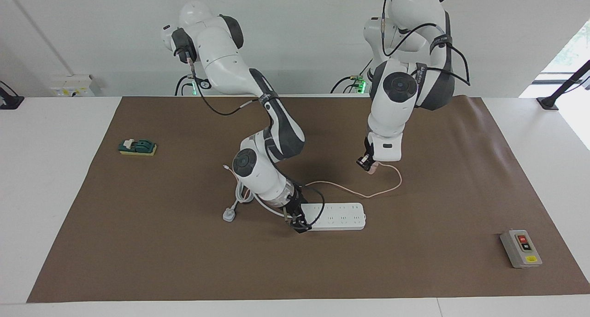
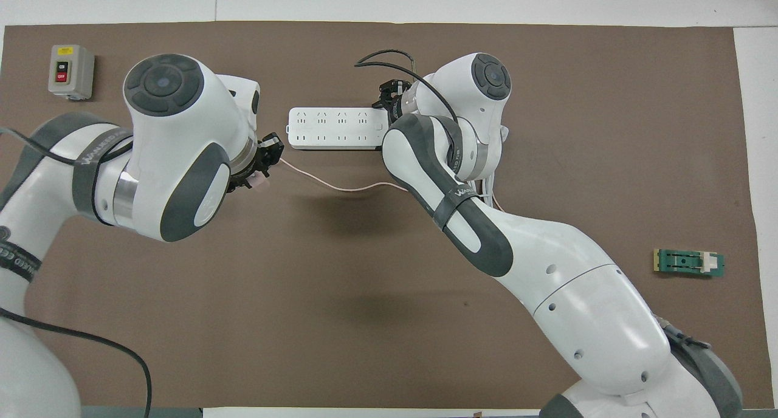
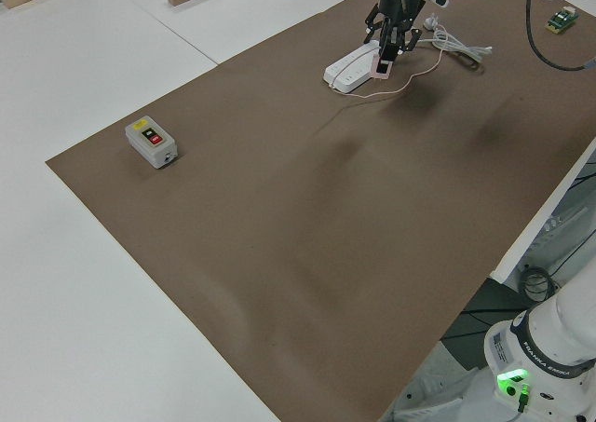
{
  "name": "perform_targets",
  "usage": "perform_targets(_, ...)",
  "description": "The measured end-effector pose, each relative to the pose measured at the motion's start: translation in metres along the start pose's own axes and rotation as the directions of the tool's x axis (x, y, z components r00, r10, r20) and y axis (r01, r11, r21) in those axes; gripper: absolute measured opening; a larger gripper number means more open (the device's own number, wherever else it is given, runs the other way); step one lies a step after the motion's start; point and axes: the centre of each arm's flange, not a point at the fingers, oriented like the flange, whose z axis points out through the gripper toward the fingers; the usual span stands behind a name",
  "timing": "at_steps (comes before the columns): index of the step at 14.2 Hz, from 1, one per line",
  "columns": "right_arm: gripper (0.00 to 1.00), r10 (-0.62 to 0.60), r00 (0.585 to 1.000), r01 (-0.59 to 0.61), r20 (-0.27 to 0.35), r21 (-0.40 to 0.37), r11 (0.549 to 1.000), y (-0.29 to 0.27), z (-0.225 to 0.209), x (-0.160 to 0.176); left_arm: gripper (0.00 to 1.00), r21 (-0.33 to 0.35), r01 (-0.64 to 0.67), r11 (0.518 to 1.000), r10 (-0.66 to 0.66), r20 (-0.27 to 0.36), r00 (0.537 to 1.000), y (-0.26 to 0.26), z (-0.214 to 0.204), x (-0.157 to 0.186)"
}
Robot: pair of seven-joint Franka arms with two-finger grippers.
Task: Unplug charger and place it aside
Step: 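Carry the pink charger toward the robot with the left gripper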
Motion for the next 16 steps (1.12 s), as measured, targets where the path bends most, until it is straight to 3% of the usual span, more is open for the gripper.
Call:
perform_targets(5,0.93,0.0,1.0,0.0,0.0,0.0,1.0,0.0,0.0,0.0,0.31,-0.034,-0.268,0.963,0.268,-0.015,0.963,-0.1,0.014,-0.013)
perform_targets(8,1.0,-0.003,1.0,0.003,0.002,0.01,1.0,-0.002,-0.004,-0.002,0.31,-0.051,-0.384,0.922,0.383,-0.025,0.923,-0.181,0.041,-0.019)
perform_targets(11,1.0,-0.013,1.0,0.012,0.009,0.039,0.999,-0.005,-0.034,-0.013,0.31,-0.079,-0.421,0.903,0.422,-0.011,0.907,-0.23,0.065,-0.013)
perform_targets(13,1.0,-0.008,1.0,0.008,0.008,0.054,0.999,-0.004,-0.07,-0.013,0.31,-0.087,-0.419,0.904,0.417,-0.037,0.908,-0.244,0.089,-0.015)
perform_targets(16,1.0,-0.037,0.999,0.037,-0.005,-0.012,0.999,0.007,-0.111,0.003,0.31,-0.115,-0.398,0.91,0.394,-0.054,0.917,-0.246,0.118,-0.027)
